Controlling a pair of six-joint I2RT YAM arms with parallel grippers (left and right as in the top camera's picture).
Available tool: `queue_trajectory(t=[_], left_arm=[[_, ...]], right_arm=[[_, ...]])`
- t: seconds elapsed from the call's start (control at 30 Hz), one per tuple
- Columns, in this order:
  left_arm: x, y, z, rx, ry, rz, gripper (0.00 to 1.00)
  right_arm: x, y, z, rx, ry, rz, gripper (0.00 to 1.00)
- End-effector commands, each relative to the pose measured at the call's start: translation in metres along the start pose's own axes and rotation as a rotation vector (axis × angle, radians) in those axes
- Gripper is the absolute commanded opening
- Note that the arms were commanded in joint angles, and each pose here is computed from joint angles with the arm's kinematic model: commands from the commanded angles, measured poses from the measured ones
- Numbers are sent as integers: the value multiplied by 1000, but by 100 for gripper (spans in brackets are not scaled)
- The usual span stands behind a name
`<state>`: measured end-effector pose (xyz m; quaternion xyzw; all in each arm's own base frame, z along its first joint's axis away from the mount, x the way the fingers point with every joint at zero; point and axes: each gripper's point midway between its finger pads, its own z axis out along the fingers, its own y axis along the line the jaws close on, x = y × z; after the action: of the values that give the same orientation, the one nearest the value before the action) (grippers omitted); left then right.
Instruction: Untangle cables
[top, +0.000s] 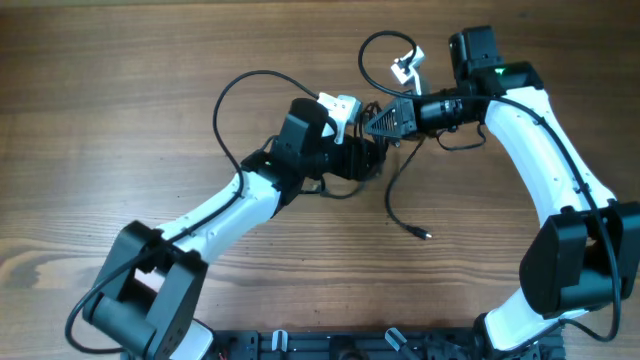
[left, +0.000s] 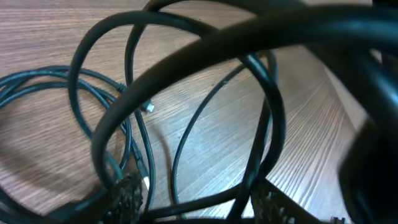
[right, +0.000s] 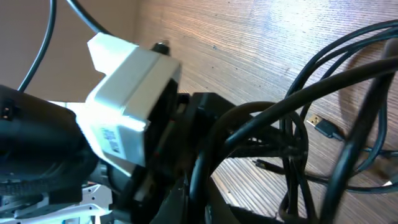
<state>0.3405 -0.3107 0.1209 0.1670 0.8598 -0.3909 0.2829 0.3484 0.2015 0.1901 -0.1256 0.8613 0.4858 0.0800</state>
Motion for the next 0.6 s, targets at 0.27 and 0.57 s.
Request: queue_trajectory(t=[0.27,0.57], left_arm=[[26,58,27,-239,13,-161,45],[13,55,10,-246,-14,-167,4]], right_arm=[[-6,28,-7,-91,-32,-78,4],[-27,-36,-25,230,-138,80,4]])
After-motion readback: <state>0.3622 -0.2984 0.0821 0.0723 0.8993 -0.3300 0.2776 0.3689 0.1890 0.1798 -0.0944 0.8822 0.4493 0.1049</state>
